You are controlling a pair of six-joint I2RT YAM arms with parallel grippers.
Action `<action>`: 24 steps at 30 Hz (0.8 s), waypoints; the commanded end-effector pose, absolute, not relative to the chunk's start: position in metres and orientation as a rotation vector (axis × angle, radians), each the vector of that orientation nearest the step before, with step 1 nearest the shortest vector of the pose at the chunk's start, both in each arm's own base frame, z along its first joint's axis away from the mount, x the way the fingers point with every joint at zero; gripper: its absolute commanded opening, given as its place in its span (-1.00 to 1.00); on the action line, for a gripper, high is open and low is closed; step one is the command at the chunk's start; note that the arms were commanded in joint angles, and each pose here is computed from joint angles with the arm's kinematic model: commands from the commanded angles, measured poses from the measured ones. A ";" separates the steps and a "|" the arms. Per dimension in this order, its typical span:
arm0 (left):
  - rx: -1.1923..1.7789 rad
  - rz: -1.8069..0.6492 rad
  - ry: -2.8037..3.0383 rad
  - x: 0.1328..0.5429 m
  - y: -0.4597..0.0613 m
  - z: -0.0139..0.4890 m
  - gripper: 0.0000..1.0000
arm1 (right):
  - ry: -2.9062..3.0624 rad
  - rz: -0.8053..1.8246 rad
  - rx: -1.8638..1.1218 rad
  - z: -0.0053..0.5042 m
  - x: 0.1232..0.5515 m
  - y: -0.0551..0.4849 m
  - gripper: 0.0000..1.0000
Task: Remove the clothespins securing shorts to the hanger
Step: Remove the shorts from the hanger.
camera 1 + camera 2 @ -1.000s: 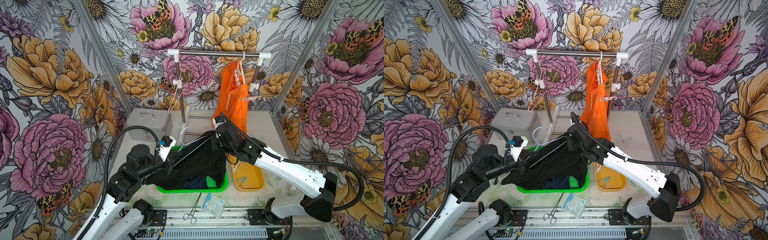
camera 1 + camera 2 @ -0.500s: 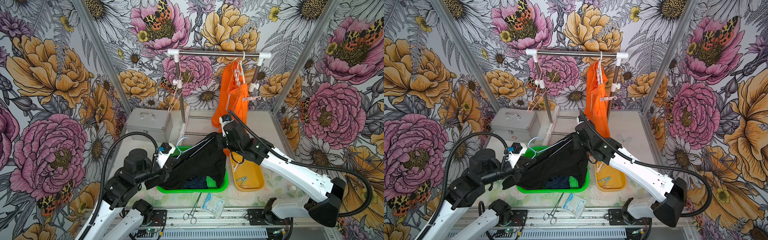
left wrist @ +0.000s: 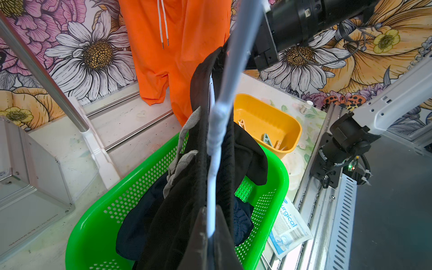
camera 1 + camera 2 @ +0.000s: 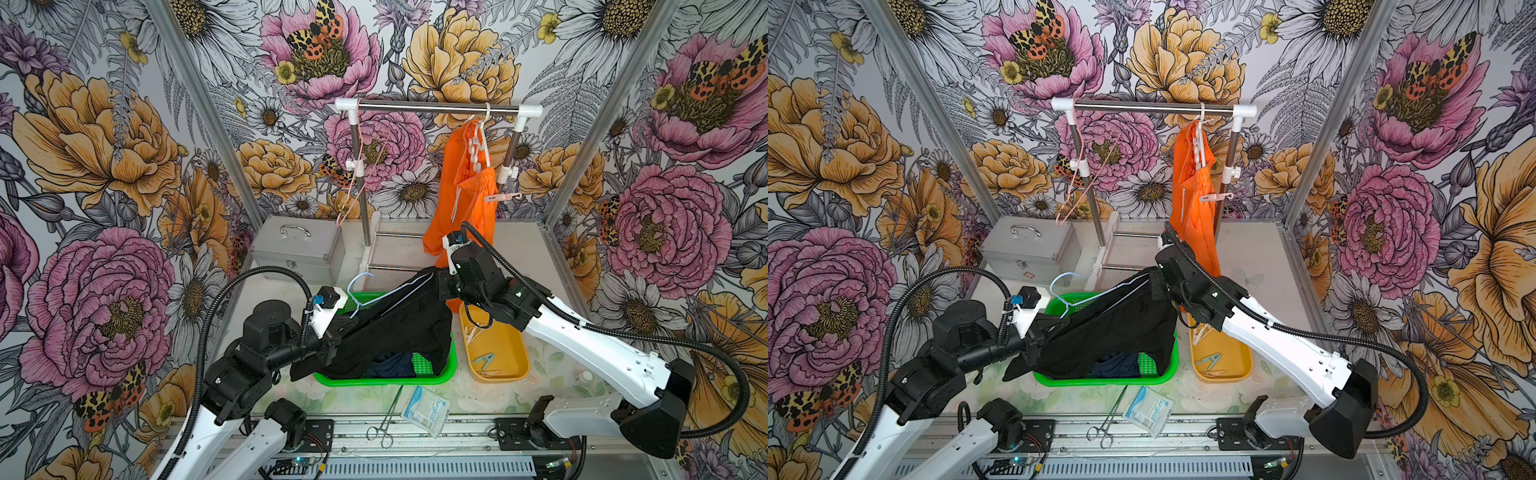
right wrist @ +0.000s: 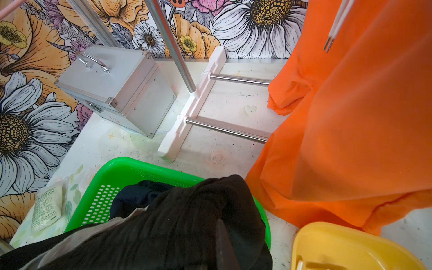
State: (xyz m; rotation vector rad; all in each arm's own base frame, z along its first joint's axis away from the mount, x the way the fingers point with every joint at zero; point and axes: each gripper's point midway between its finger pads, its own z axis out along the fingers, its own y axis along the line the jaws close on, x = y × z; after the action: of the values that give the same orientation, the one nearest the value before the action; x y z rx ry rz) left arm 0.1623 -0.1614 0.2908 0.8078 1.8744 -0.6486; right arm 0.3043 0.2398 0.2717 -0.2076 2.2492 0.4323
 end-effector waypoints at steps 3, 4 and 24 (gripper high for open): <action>0.720 -0.614 1.780 0.166 -0.152 0.324 -1.00 | 2.235 0.308 -0.068 0.270 0.315 0.202 -1.00; 0.713 -0.606 1.780 0.166 -0.150 0.325 -1.00 | 2.234 0.307 -0.063 0.270 0.315 0.201 -1.00; 0.575 -0.689 1.662 0.200 -0.166 0.356 -1.00 | 2.197 0.517 -0.115 0.278 0.302 0.226 -1.00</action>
State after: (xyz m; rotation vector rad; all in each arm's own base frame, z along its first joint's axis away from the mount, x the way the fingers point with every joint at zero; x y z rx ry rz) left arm 0.1888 -0.1669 0.3359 0.6502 1.7282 -0.6760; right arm 0.3000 0.2309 0.2586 -0.1518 2.2694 0.4892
